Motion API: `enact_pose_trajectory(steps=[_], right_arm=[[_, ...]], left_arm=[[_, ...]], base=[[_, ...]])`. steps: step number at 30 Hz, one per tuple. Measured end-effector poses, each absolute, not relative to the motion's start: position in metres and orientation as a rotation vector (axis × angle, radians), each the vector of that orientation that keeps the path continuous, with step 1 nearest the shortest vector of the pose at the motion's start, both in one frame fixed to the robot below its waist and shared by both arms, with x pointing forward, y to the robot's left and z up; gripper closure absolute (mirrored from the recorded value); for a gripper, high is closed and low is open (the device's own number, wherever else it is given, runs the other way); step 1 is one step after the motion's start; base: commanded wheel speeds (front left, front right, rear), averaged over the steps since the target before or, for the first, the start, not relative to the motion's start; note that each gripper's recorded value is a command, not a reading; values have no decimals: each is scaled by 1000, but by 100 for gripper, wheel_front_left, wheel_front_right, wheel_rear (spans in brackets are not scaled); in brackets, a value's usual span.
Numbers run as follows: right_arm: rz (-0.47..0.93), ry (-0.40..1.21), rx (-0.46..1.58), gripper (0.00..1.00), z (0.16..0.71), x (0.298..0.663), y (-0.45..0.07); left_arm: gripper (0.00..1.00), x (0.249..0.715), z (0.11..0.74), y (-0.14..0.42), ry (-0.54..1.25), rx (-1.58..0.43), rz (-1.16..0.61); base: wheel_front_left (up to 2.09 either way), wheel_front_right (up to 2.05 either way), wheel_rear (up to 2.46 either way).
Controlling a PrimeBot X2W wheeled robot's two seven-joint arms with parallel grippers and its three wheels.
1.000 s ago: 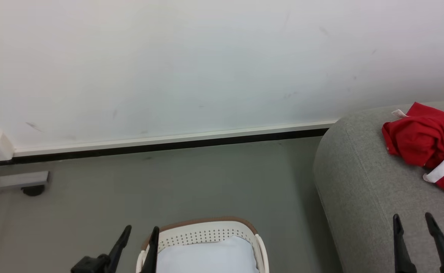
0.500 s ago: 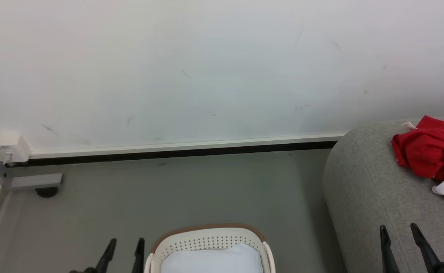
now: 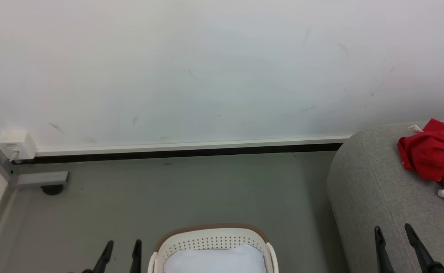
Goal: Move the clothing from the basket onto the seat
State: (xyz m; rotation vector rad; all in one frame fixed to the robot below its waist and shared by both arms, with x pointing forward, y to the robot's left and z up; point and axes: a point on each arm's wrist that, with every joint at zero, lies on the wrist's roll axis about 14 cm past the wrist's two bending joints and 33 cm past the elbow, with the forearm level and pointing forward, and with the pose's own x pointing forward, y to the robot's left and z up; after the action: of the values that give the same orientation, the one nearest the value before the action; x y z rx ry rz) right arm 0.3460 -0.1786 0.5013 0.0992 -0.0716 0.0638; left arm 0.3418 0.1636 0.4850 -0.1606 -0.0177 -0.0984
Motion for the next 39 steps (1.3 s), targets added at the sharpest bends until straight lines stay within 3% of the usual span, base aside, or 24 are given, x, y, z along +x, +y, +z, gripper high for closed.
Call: enact_pose_trajectory(steps=[32,33,39], right_arm=[[77,-68,104,0,501,348,-174],[77,-66,104,100,500,347,-174],[71,10,119,100,476,338,-171]], left_arm=[[0,344,482,161,-8,-184,-101],[100,343,481,160,-4,-188,-102],[100,334,458,157,69,-199,-101]], base=[[0,0,0],[0,0,0],[0,0,0]])
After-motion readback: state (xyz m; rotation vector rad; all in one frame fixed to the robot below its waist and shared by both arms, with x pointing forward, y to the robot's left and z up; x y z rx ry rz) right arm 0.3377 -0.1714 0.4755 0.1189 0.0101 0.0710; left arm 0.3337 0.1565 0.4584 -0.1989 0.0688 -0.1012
